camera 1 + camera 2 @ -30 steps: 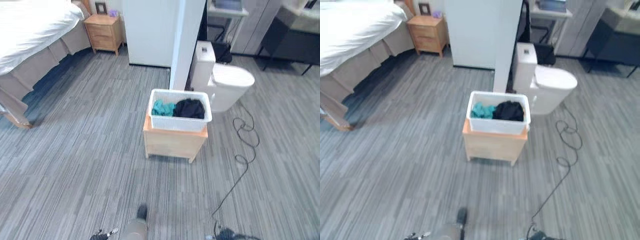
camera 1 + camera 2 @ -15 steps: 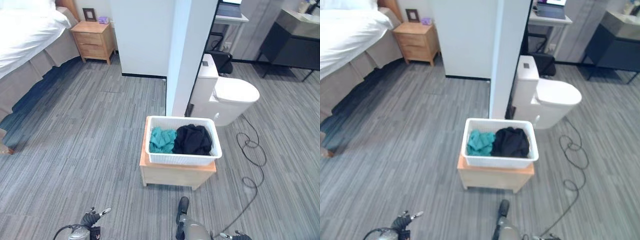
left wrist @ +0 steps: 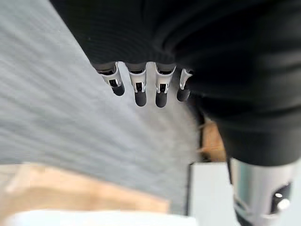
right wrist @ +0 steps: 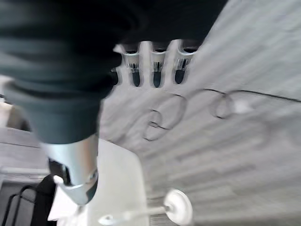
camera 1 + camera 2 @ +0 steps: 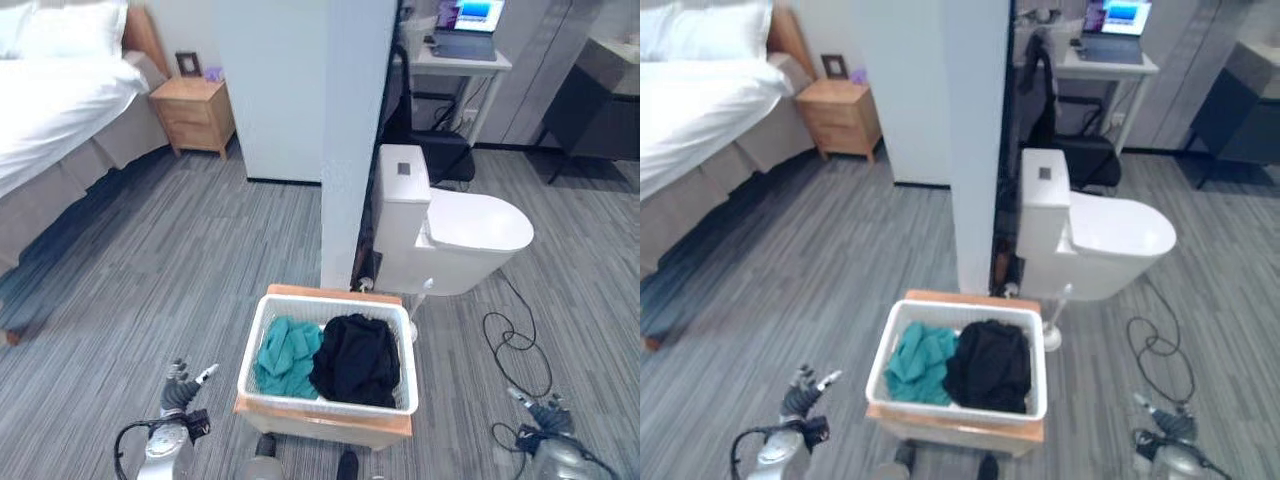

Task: Grab the laundry basket,head to the washer,open it,put in the laundry and shut it.

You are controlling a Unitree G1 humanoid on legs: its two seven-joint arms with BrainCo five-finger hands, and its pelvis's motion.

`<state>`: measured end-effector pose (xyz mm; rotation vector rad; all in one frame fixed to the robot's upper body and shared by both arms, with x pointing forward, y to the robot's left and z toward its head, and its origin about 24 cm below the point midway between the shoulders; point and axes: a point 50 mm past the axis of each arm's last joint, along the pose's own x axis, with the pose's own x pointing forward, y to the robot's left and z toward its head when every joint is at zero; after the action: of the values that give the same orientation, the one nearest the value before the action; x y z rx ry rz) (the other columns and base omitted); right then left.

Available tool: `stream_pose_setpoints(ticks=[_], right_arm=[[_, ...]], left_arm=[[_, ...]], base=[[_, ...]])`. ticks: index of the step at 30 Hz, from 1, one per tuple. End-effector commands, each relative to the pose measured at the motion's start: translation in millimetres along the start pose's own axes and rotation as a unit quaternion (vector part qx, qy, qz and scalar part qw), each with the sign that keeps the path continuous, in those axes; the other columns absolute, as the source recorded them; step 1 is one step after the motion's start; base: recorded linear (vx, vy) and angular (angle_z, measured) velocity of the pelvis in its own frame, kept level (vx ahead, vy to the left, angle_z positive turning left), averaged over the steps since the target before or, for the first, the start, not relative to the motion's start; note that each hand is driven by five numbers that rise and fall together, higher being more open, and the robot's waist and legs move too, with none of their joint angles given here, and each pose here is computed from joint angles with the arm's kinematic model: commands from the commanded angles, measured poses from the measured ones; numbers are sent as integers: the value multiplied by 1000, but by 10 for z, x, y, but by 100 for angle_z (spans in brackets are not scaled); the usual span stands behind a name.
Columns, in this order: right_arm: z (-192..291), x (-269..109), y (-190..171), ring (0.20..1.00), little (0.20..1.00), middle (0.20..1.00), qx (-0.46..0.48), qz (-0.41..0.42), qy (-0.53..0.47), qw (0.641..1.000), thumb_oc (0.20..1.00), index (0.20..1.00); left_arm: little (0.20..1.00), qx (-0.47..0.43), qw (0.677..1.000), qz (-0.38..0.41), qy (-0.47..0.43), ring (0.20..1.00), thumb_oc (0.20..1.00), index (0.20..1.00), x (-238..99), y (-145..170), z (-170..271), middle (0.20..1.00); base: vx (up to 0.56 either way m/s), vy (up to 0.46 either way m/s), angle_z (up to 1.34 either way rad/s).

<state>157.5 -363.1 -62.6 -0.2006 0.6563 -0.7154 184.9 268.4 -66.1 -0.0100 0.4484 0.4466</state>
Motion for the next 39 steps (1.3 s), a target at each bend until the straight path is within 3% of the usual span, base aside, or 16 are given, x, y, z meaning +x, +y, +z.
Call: stream_pose_setpoints(ticks=[1, 9, 22, 29, 33, 39], right_arm=[[202, 56, 35, 1000, 1000, 1000, -69, 34, -23, 997, 1000, 1000], [374, -23, 332, 1000, 1000, 1000, -156, 140, -57, 976, 1000, 1000], [800, -50, 885, 1000, 1000, 1000, -183, 215, -113, 953, 1000, 1000], [1223, -53, 1051, 1000, 1000, 1000, -173, 196, -168, 950, 1000, 1000], [1389, -91, 1200, 1000, 1000, 1000, -173, 194, -186, 948, 1000, 1000], [1460, -180, 1367, 1000, 1000, 1000, -165, 215, -202, 941, 1000, 1000]], left_arm=[[1000, 71, 997, -20, -24, 1000, 1000, 1000, 37, 116, 160, 1000], [1000, 173, 982, -70, 15, 1000, 1000, 1000, -32, 312, 118, 1000], [1000, 212, 955, -192, 80, 1000, 1000, 1000, -98, 48, -114, 1000], [1000, 299, 936, -186, 8, 1000, 1000, 1000, 191, -166, 311, 1000], [1000, 284, 943, -167, -50, 1000, 1000, 1000, 346, -401, 662, 1000], [1000, 272, 948, -149, -76, 1000, 1000, 1000, 430, -520, 851, 1000]], base=[[143, 128, -18], [66, 65, -21], [-83, 23, -14], [-136, -16, 3], [-79, -14, 2], [-16, -4, 3]])
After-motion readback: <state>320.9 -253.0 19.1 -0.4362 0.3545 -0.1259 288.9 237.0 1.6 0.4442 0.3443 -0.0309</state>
